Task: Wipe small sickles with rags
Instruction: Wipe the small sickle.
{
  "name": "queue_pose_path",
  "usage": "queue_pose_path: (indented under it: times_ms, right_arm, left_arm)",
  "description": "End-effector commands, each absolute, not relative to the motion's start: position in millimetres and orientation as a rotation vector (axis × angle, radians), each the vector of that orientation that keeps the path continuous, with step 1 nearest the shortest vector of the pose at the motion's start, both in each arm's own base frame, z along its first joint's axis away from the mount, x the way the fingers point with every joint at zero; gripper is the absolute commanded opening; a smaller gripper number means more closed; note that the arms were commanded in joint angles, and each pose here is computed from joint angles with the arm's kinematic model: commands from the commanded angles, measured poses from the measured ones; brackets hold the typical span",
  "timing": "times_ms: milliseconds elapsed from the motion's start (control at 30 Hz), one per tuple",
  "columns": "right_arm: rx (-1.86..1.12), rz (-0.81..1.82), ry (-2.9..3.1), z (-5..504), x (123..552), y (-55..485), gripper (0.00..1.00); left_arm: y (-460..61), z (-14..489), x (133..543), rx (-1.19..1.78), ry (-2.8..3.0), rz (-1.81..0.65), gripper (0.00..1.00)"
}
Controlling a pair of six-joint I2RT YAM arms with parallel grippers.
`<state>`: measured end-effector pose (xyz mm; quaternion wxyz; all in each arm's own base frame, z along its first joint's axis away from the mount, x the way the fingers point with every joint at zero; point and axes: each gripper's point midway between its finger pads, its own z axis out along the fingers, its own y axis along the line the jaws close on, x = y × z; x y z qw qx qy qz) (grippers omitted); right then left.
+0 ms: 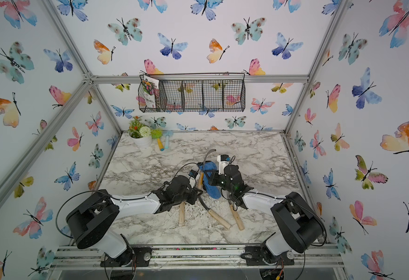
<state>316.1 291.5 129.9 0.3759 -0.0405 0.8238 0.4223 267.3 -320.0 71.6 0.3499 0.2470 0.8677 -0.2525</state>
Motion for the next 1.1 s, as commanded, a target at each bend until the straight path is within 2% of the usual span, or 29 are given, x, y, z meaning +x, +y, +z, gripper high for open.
queue_pose_path:
  times_ms: [0,400,500,800,900,1067]
  right_arm:
    - [-0.143,1.138,2.174,114,298,302,0.02]
    - [-0.141,1.009,1.988,210,319,287,0.02]
    - [-0.158,1.026,2.024,200,320,294,0.02]
    - [-0.177,1.048,2.218,116,303,319,0.02]
    - [-0.198,1.062,2.213,119,301,324,0.02]
    - [-0.202,1.058,2.111,161,304,318,0.02]
  left_arm:
    - [-339,107,276,0.643,2.108,-0.727,0.00]
    - [-338,108,275,0.639,2.105,-0.731,0.00]
    - [-337,109,276,0.636,2.101,-0.729,0.00]
    - [-335,112,276,0.625,2.093,-0.727,0.00]
    - [-335,111,276,0.626,2.094,-0.726,0.00]
    - [-335,110,277,0.627,2.097,-0.721,0.00]
